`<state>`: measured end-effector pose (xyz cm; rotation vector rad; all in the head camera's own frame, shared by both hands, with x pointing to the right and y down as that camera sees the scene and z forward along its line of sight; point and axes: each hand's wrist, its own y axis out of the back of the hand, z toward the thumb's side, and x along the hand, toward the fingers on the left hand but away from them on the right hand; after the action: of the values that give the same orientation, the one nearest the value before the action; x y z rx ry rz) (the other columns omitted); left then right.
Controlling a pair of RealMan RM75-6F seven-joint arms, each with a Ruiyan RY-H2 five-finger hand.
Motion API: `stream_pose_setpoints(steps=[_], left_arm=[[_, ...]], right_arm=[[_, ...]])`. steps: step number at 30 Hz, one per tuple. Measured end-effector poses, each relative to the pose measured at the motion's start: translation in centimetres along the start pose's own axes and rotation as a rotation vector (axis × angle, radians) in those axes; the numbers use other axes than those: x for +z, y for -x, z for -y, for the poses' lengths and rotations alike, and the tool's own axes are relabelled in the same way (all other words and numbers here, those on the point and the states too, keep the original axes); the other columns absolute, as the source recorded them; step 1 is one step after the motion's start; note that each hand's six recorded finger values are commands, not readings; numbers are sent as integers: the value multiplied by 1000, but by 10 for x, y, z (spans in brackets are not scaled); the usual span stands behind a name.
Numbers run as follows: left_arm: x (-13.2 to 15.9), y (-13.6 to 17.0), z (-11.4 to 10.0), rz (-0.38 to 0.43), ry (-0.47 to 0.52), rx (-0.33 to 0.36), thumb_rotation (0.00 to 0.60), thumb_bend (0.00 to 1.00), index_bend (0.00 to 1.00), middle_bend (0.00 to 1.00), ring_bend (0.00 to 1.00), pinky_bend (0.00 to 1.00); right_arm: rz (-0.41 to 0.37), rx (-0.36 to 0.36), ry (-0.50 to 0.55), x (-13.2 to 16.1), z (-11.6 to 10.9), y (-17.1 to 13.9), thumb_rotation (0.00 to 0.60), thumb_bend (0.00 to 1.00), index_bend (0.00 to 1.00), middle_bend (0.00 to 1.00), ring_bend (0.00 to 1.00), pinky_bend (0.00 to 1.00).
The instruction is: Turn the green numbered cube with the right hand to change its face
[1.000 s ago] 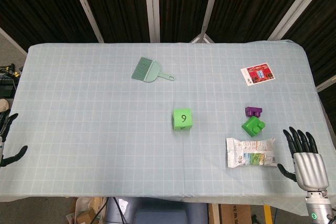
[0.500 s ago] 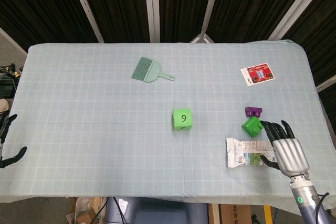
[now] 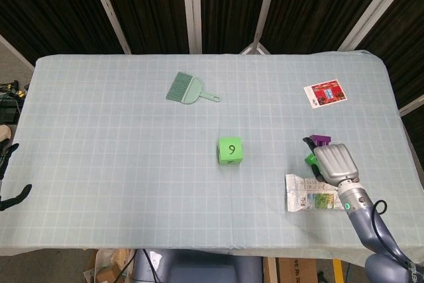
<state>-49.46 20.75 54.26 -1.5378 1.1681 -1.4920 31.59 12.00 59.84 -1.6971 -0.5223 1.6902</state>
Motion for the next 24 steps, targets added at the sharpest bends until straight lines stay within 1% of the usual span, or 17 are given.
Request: stream_pose_setpoints(steps=[7, 11, 15, 17, 21, 24], left_arm=[[-1, -1, -1, -5, -1, 3, 600, 336, 105, 0, 0, 120], [0, -1, -1, 2, 2, 9, 600, 336, 105, 0, 0, 120], [0, -2, -4, 10, 7, 26, 600, 336, 105, 1, 0, 117], [-1, -2, -4, 10, 10, 31, 600, 336, 105, 2, 0, 99], [-3, -4, -6, 8, 2, 43, 600, 336, 106, 3, 0, 64], [-4, -4, -6, 8, -10, 50, 600, 336, 106, 7, 0, 59]], right_arm=[[13, 93, -33, 30, -8, 23, 600, 723, 174, 825, 778, 644], [-2, 140, -52, 56, -9, 36, 600, 736, 174, 825, 778, 644], [-17, 167, -54, 79, -8, 49, 600, 740, 174, 825, 778, 644], [-18, 177, -55, 87, -8, 55, 600, 740, 174, 825, 778, 644], [-7, 194, -64, 95, -9, 62, 600, 745, 174, 825, 778, 644], [6, 207, -60, 100, -10, 68, 600, 745, 176, 825, 778, 644]])
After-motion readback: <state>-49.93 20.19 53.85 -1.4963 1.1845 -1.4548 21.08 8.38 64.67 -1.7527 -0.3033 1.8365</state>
